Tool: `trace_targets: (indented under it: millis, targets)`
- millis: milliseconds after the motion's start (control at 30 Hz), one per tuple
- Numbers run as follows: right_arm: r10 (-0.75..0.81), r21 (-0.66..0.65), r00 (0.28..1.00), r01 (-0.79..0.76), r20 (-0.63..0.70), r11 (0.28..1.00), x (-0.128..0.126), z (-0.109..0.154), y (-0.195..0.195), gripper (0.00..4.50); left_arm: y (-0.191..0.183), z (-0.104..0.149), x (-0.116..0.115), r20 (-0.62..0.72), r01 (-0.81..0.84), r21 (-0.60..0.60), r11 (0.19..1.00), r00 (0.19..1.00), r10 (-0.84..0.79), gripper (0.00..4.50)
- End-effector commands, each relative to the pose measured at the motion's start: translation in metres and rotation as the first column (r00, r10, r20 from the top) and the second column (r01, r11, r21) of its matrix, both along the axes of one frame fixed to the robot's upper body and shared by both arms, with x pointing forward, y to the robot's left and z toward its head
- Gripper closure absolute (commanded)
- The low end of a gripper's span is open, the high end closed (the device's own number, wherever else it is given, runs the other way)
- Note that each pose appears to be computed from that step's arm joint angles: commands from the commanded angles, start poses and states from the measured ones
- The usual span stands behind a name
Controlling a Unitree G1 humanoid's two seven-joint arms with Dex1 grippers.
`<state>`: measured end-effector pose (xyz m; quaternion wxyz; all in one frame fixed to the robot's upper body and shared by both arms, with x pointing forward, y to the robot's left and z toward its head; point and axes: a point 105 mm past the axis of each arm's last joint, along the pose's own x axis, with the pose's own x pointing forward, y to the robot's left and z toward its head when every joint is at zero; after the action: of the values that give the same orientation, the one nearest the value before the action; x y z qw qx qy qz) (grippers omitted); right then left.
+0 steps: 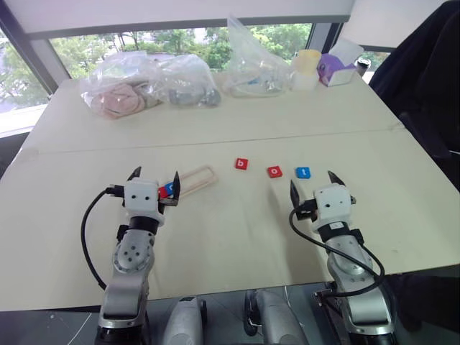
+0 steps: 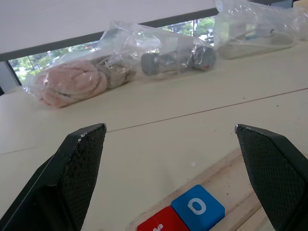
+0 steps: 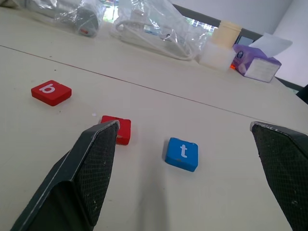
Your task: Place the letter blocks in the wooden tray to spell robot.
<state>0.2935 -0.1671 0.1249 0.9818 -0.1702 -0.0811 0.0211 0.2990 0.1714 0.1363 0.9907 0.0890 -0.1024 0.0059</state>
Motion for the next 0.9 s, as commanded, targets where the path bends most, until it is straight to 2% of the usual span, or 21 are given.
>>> trace_targets:
  millis: [33, 633, 700, 833, 900]
  targets:
    - [0.019, -0.006, 0.998, -0.019, 0.057, 1.0, -0.002, 0.013, 0.004, 0.08, 0.0, 0.014, -0.003, 0.056, 0.008, -0.002, 1.0, 0.998, -0.008, 0.0]
    - [0.054, -0.015, 0.997, -0.053, 0.061, 0.998, -0.001, 0.017, 0.009, 0.08, -0.005, 0.018, 0.003, 0.055, 0.058, 0.001, 0.998, 0.997, -0.058, 0.0]
    - [0.06, -0.022, 0.996, -0.058, 0.065, 0.998, 0.001, 0.019, 0.008, 0.08, -0.008, 0.022, 0.006, 0.047, 0.132, 0.012, 0.991, 0.99, -0.132, 0.0]
    - [0.086, -0.04, 0.994, -0.083, 0.066, 0.996, 0.006, 0.021, 0.007, 0.08, -0.012, 0.035, 0.015, -0.031, 0.385, 0.086, 0.919, 0.923, -0.384, 0.0]
    - [0.113, -0.055, 0.991, -0.109, 0.074, 0.993, 0.011, 0.025, 0.007, 0.08, -0.005, 0.04, 0.018, -0.149, 0.551, 0.131, 0.824, 0.833, -0.533, 0.0]
